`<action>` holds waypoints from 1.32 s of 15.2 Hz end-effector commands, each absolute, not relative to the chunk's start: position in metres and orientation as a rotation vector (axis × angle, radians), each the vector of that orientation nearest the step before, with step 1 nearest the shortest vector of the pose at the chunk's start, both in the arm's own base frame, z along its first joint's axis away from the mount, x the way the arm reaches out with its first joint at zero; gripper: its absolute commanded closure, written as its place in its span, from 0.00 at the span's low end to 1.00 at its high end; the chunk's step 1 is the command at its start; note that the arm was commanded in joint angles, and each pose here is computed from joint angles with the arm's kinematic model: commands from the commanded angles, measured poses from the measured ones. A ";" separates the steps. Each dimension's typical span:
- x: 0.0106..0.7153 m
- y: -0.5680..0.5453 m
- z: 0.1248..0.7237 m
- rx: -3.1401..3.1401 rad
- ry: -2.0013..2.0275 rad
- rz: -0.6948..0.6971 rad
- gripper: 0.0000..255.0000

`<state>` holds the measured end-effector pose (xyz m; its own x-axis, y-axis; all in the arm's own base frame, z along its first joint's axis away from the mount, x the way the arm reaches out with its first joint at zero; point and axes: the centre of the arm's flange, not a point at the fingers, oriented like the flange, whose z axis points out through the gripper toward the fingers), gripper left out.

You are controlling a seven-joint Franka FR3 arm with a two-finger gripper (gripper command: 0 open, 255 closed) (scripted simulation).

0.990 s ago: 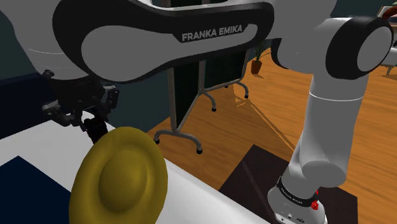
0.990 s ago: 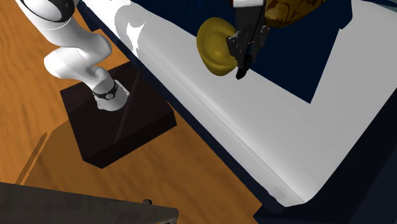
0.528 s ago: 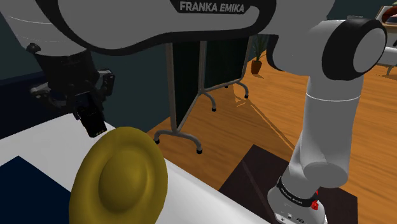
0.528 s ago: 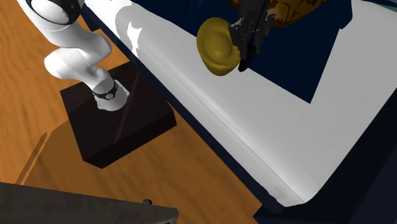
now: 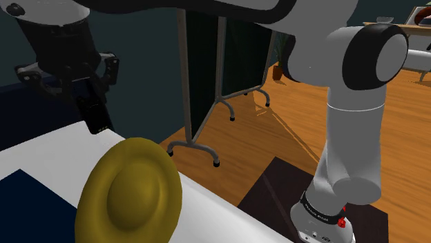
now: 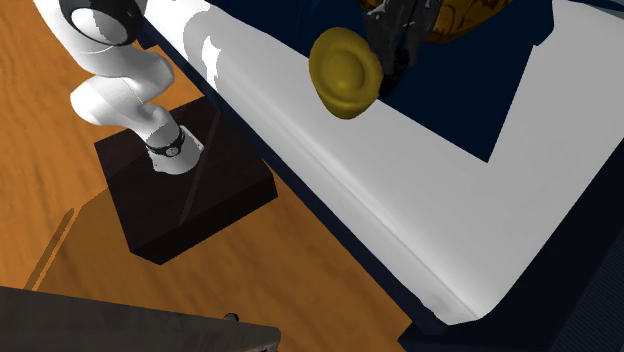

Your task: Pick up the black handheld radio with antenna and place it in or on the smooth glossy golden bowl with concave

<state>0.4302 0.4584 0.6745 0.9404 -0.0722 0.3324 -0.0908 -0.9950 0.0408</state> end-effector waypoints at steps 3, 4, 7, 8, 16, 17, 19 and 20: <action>0.429 0.458 0.696 3.039 -0.128 0.517 1.00; 0.429 0.458 0.701 3.039 -0.128 0.517 1.00; 0.417 0.460 0.706 3.039 -0.128 0.517 1.00; 0.405 0.462 0.701 3.039 -0.128 0.517 1.00; 0.306 0.478 0.667 3.039 -0.128 0.517 1.00; 0.294 0.480 0.663 3.039 -0.128 0.517 1.00; 0.278 0.483 0.652 3.039 -0.128 0.517 1.00; 0.278 0.483 0.647 3.039 -0.128 0.517 1.00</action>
<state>0.2815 0.4825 0.6535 0.9404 -0.0705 0.3326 -0.0893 -0.9951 0.0414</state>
